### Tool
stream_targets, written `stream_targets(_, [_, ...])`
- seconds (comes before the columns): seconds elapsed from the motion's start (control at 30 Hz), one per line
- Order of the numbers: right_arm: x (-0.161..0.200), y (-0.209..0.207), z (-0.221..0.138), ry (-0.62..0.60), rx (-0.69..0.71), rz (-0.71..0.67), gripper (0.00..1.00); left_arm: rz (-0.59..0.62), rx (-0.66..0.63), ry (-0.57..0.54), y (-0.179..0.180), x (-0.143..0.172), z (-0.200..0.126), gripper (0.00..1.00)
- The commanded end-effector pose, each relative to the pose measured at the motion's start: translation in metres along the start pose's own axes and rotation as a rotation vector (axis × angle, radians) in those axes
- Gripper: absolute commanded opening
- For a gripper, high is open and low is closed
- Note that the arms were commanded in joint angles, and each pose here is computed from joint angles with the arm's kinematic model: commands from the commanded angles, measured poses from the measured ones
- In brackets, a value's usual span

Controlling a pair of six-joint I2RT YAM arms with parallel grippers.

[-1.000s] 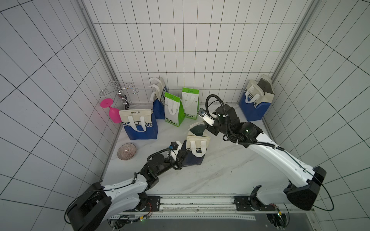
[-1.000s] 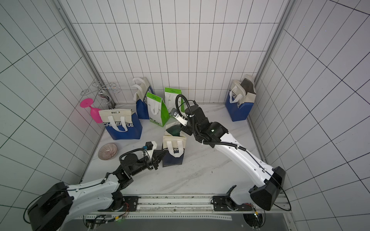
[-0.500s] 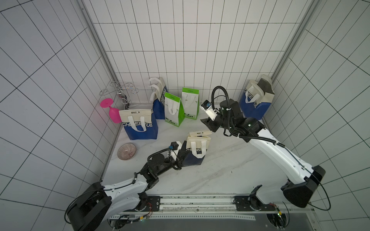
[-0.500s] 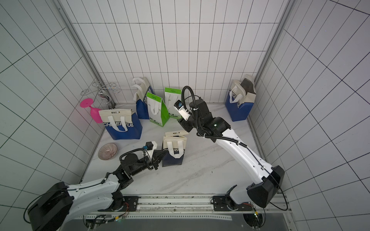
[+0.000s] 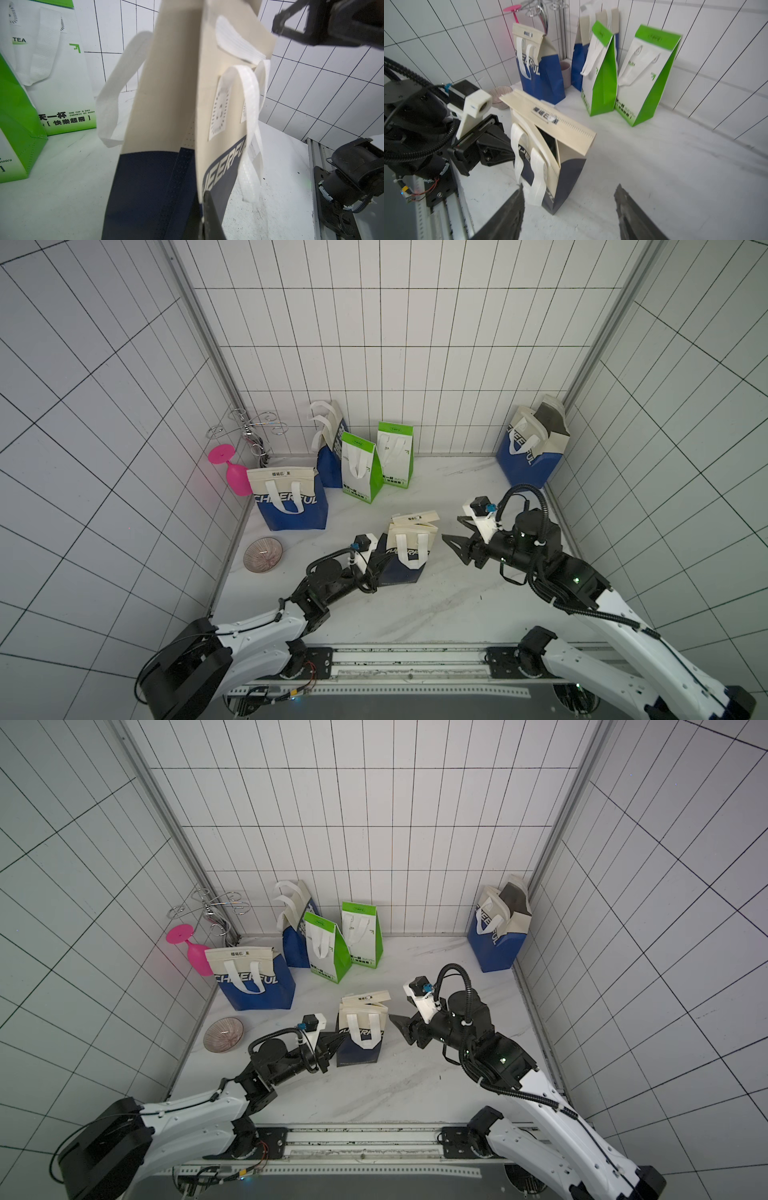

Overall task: Open the takeout bag
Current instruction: Move the takeout bag to the center of the board.

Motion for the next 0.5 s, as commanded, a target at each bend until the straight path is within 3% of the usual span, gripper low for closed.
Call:
stream_targets(0.0, [0.016,-0.002,0.021,0.000,-0.063,0.108,0.71,-0.001,0.008,-0.017,-0.001,-0.008,0.003,0.00])
stream_targets(0.33, [0.017,0.005,0.060,0.017,-0.207,0.150,0.70,0.008,-0.002,-0.011,0.000,-0.007,0.001,0.00])
stream_targets(0.43, [0.018,0.009,0.067,0.048,-0.241,0.159,0.62,0.008,-0.004,-0.012,0.001,-0.008,0.001,0.00])
stream_targets(0.47, [0.019,0.010,0.068,0.057,-0.252,0.164,0.55,0.010,-0.002,-0.013,0.000,-0.008,0.001,0.04])
Point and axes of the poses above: each gripper's point midway between its finger pads, its own z axis out along the fingers, its own y axis along the line the jaws close on, x = y × z, the point moved 3 cm from there along -z, back along the fingers, and after that the axes turned 13 degrees about z, right-handed, at the moved point
